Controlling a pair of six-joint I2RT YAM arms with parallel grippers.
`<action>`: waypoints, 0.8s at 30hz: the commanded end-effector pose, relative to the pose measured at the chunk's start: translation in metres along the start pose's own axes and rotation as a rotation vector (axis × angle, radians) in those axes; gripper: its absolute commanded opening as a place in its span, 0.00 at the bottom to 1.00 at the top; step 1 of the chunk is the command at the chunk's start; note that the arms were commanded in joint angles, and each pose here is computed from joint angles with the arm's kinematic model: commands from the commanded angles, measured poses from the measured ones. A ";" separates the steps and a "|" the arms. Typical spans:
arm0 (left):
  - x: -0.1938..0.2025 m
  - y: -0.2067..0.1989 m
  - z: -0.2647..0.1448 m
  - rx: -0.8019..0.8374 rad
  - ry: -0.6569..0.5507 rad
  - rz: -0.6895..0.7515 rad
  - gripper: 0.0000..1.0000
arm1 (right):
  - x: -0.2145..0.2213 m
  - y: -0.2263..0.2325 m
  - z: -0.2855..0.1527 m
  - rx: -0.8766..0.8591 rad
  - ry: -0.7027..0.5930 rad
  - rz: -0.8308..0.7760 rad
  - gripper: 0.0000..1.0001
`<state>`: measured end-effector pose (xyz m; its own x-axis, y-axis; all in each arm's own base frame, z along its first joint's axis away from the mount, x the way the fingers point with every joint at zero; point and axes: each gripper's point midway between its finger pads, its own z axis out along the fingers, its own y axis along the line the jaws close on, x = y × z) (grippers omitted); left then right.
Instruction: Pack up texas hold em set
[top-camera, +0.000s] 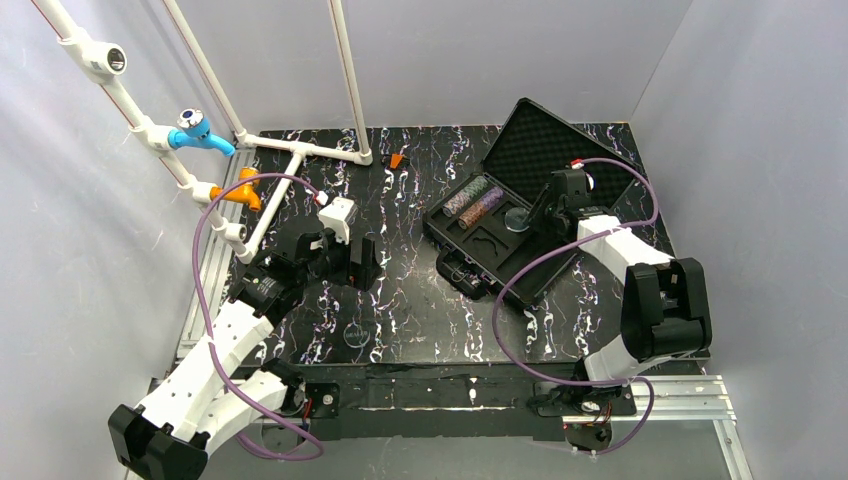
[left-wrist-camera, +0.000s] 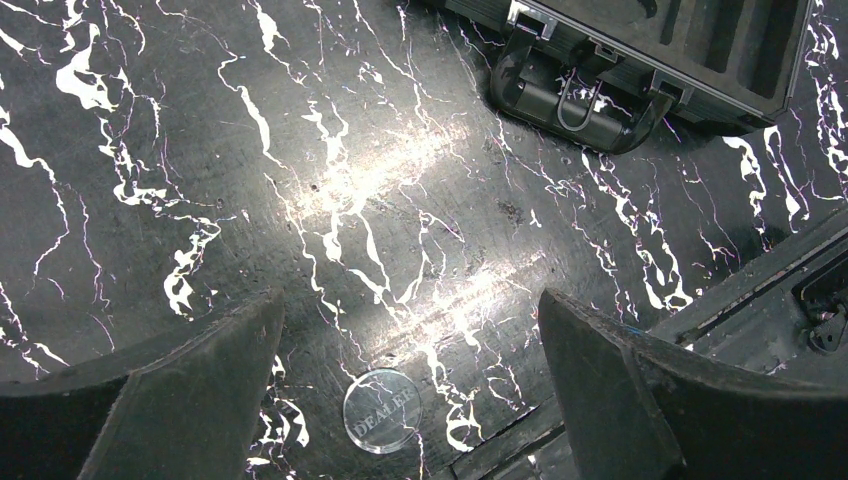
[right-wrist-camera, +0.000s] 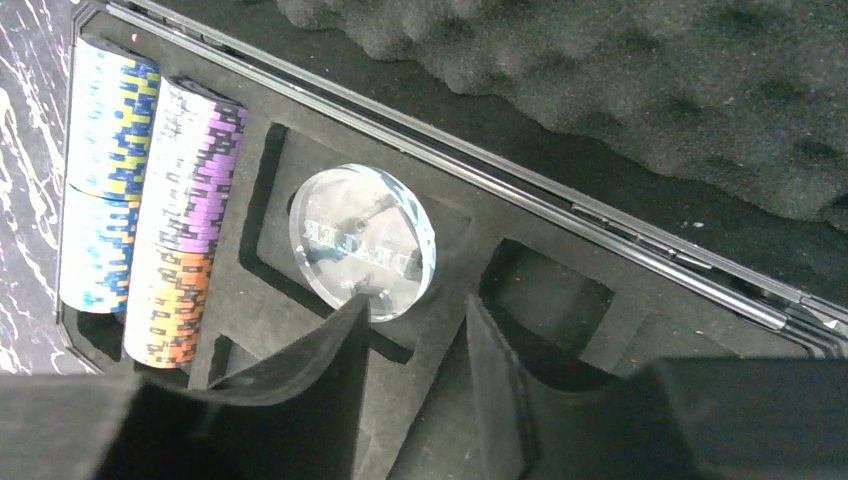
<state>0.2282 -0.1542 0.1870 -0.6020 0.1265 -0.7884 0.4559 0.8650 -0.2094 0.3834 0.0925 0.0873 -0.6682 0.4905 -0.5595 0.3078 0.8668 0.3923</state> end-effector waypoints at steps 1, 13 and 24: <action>-0.002 0.001 -0.003 -0.006 -0.021 0.017 0.98 | -0.025 0.020 -0.001 -0.054 -0.048 -0.040 0.42; -0.002 0.002 -0.003 -0.011 -0.023 0.019 0.98 | -0.029 0.028 0.017 -0.064 -0.028 -0.057 0.39; -0.002 0.000 -0.002 -0.002 -0.017 0.022 0.98 | -0.035 0.023 0.008 -0.036 -0.041 -0.109 0.45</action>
<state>0.2284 -0.1536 0.1875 -0.5993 0.1265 -0.7905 0.4540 0.8670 -0.2054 0.4076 0.1006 0.0839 -0.7003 0.4311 -0.5690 0.2472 0.8942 0.3732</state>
